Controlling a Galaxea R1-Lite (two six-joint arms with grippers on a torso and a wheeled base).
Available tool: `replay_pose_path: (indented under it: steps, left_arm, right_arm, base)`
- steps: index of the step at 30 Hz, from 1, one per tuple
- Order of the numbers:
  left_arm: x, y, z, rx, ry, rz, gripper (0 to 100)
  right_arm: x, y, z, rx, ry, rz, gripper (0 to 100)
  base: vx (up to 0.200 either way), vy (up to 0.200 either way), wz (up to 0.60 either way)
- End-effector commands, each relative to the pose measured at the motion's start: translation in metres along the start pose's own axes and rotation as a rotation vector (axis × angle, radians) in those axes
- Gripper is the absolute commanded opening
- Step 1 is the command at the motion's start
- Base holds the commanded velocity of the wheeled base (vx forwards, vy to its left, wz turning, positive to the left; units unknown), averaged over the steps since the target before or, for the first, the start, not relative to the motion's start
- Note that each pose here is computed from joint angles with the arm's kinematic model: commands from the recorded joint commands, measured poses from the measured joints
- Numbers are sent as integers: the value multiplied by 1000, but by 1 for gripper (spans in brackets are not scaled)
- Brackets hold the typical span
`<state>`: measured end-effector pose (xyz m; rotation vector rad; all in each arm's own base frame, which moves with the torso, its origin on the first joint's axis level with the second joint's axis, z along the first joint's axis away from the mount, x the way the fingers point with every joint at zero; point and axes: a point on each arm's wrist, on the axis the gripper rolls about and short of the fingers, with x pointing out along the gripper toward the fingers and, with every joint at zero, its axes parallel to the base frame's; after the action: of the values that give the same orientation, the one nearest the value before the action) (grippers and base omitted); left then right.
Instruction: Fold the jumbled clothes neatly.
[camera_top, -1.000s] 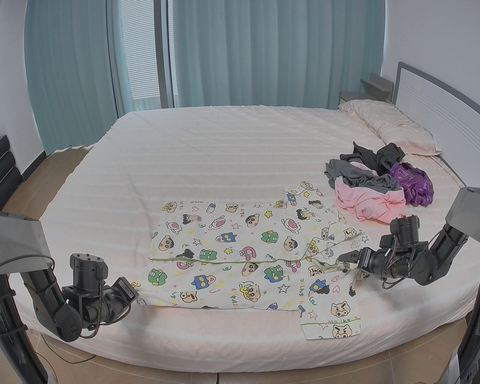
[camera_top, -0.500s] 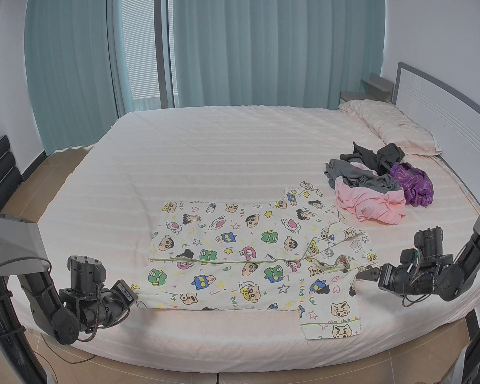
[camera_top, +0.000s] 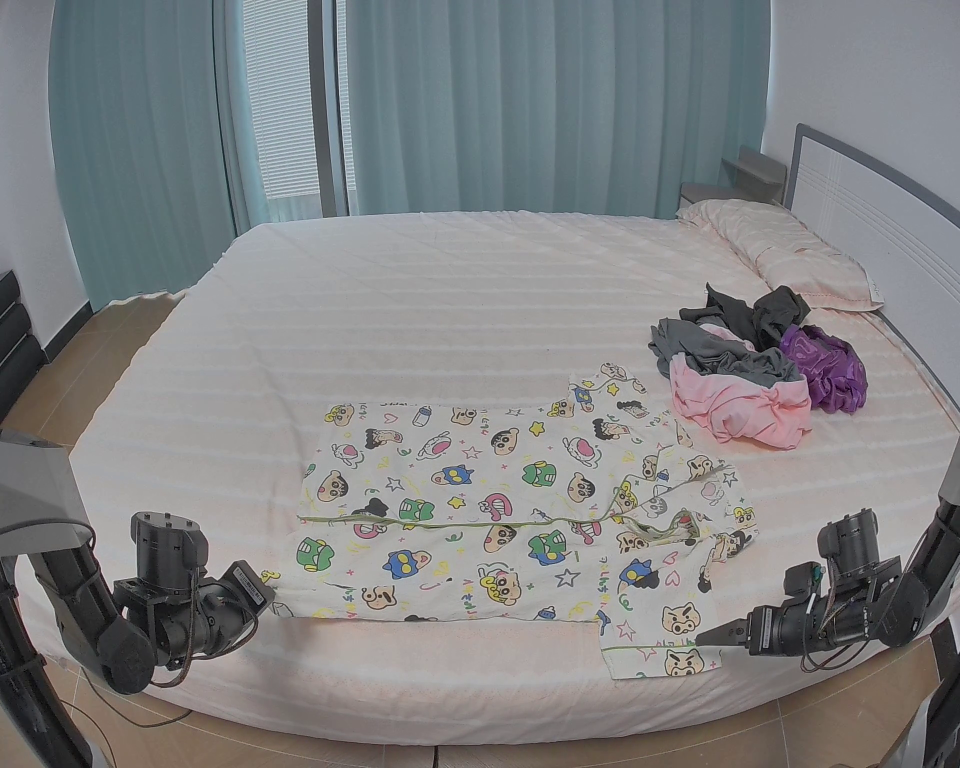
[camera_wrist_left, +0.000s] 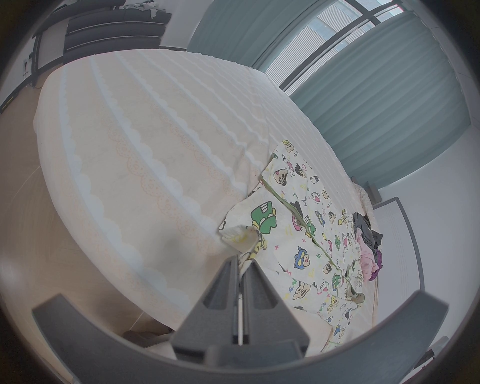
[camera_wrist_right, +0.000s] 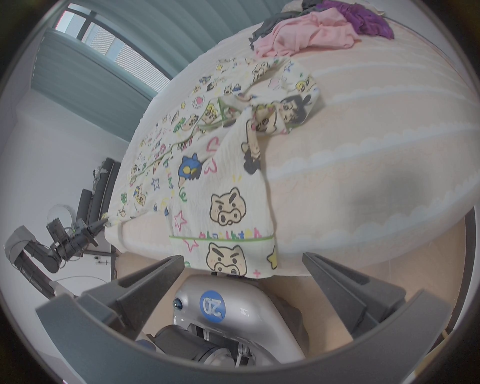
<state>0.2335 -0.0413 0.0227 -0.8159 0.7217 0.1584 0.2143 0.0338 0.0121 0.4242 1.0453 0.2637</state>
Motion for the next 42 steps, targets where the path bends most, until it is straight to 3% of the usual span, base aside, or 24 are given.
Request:
replay_pose_path:
  steps: [1, 17, 18, 31, 42]
  left_arm:
    - [0, 0, 0, 0, -1, -2, 0]
    - [0, -1, -1, 2, 2, -4, 0]
    - [0, -1, -1, 2, 2, -4, 0]
    - [-1, -1, -2, 5, 4, -5, 0]
    - [-26, 5, -18, 43, 46, -1, 0]
  right_arm:
    - [15, -1, -7, -9, 71, -4, 100]
    - [37, -1, 1, -14, 95, 1, 100]
    - [37, -1, 1, -13, 93, 0, 0]
    - [30, 0, -1, -8, 90, 0, 0]
    - [2, -1, -16, 9, 76, -13, 0]
  base:
    - [0, 0, 0]
    - [0, 0, 0]
    - [0, 0, 0]
    - [0, 0, 0]
    - [0, 0, 0]
